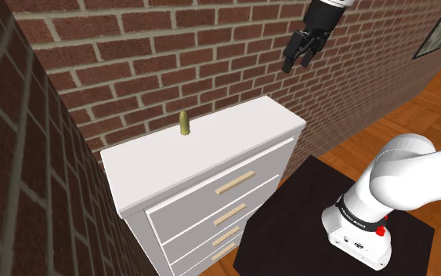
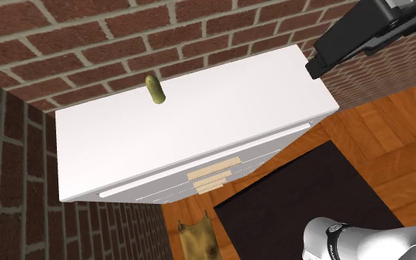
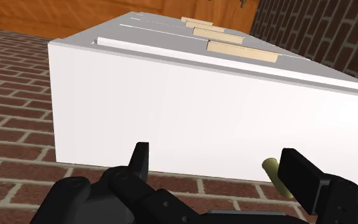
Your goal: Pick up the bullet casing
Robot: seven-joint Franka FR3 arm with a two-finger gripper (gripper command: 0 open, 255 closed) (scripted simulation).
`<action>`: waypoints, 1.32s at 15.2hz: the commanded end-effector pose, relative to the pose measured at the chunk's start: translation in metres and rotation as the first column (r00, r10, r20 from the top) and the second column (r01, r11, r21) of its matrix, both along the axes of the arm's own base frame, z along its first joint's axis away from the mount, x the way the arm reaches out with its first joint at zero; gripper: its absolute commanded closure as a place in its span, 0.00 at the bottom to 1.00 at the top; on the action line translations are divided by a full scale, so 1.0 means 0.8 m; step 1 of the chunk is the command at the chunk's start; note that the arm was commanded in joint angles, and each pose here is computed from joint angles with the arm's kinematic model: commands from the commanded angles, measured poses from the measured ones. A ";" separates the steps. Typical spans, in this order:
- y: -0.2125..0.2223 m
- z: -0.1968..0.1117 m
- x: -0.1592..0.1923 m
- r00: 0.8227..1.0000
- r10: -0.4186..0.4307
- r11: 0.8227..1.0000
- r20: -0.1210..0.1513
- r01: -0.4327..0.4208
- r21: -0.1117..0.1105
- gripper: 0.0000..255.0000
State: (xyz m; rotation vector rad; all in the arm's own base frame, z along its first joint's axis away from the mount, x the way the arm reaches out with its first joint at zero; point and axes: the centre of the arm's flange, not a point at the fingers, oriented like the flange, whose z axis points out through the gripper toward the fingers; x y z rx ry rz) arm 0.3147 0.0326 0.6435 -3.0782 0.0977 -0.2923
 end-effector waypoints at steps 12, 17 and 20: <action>0.094 -0.109 0.090 0.987 0.075 0.997 0.140 -0.073 -0.019 0.00; 0.138 -0.155 0.134 0.973 0.109 0.994 0.202 -0.105 -0.031 0.00; 0.165 -0.181 0.161 0.962 0.129 0.992 0.238 -0.124 -0.039 0.00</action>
